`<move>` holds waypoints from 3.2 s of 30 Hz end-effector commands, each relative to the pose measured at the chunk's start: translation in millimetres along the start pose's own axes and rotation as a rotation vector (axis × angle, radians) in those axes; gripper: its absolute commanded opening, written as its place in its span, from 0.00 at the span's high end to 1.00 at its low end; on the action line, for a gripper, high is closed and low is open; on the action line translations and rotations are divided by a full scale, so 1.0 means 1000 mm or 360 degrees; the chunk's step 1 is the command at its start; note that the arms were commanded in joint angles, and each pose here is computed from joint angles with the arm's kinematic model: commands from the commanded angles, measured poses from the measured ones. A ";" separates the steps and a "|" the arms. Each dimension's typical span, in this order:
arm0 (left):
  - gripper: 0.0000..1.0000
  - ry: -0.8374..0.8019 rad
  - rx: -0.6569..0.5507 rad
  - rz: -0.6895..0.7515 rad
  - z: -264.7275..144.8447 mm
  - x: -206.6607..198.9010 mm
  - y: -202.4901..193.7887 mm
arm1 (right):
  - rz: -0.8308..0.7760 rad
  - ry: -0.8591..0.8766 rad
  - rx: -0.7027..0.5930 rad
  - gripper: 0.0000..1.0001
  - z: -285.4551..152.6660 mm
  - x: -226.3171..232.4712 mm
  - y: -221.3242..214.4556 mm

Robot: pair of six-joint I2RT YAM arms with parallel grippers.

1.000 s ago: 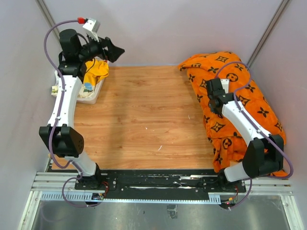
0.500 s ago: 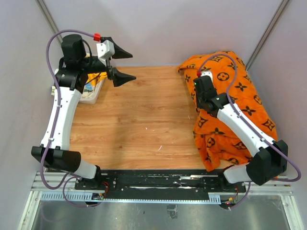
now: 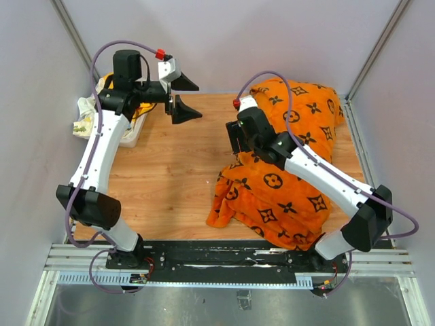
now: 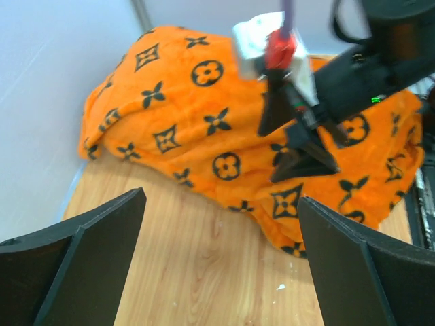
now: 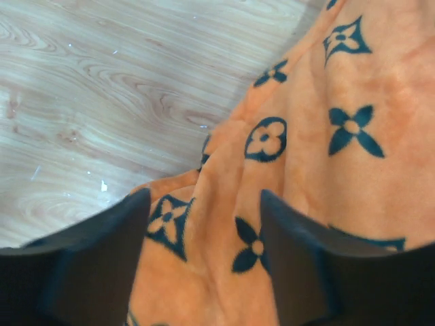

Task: Remove the pillowcase from the pillow
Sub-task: Move the pillow to the center of the board.

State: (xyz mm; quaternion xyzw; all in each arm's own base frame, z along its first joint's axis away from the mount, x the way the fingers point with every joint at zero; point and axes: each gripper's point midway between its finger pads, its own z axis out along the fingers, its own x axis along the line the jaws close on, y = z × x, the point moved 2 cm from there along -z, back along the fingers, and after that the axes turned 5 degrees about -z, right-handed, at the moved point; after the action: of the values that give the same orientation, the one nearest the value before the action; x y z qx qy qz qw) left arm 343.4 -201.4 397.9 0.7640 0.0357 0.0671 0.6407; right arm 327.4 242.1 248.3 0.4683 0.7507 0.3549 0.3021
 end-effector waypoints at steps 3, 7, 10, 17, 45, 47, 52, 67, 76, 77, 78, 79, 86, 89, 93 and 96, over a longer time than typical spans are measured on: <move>0.01 0.1098 -0.0347 -0.0143 -0.041 0.073 0.046 | 0.0086 -0.0301 -0.0247 0.02 -0.028 -0.045 0.007; 0.01 0.1603 -0.0077 -0.0287 -0.065 0.119 0.009 | 0.0300 -0.0380 -0.0328 0.02 -0.049 -0.095 0.001; 0.01 0.1786 0.0648 -0.0103 -0.048 0.123 -0.041 | 0.0496 -0.0571 -0.0200 0.02 -0.058 -0.139 -0.023; 0.01 0.1191 0.0880 -0.0127 0.004 0.086 -0.074 | 0.0813 -0.0771 0.0247 0.02 -0.046 -0.195 -0.098; 0.01 0.0924 -0.0023 -0.1018 0.233 0.080 -0.132 | 0.1050 -0.0724 0.0272 0.01 -0.021 -0.221 -0.129; 0.01 0.0849 0.0025 -0.1025 0.248 0.063 -0.146 | 0.1045 -0.0650 0.0290 0.00 -0.016 -0.212 -0.137; 0.24 0.0816 0.0255 -0.0884 0.269 0.014 -0.184 | 0.1039 -0.0213 0.0200 0.21 0.003 -0.173 -0.137; 1.00 0.1580 0.0215 -0.0855 0.084 -0.011 -0.196 | 0.0626 0.0426 -0.0054 0.87 0.016 -0.072 -0.060; 0.08 0.1678 0.0305 -0.0834 0.046 0.031 -0.173 | 0.0558 0.0575 -0.0033 0.07 0.019 -0.053 -0.033; 0.02 0.1666 0.0307 -0.0815 0.046 0.032 -0.163 | 0.0542 0.0556 -0.0046 0.01 0.014 -0.055 -0.031; 0.01 0.1638 0.0301 -0.0806 0.046 0.031 -0.152 | 0.0525 0.0523 -0.0061 0.01 0.009 -0.059 -0.030; 0.01 0.1611 0.0268 -0.0802 0.046 0.030 -0.140 | 0.0513 0.0480 -0.0080 0.02 0.004 -0.064 -0.030; 0.01 0.0863 0.0062 -0.0744 0.073 -0.025 -0.051 | 0.0515 0.0297 -0.0182 0.02 -0.013 -0.086 -0.025; 0.01 0.0453 0.0256 -0.0617 0.087 -0.048 -0.039 | 0.0542 0.0301 -0.0154 0.02 -0.017 -0.087 -0.024; 0.01 0.0095 0.0421 -0.0456 0.095 -0.070 -0.051 | 0.0547 0.0301 -0.0114 0.02 -0.026 -0.086 -0.031; 0.01 -0.0163 0.0117 -0.0328 0.094 -0.100 -0.020 | 0.0537 0.0306 -0.0122 0.02 -0.034 -0.085 -0.034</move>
State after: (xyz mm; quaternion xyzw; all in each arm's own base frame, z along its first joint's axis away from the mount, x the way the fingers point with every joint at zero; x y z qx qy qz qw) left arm 317.6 -294.0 357.0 0.7819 0.2210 0.0661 0.5791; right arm 328.3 149.9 238.2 0.5443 0.6731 0.4701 0.1724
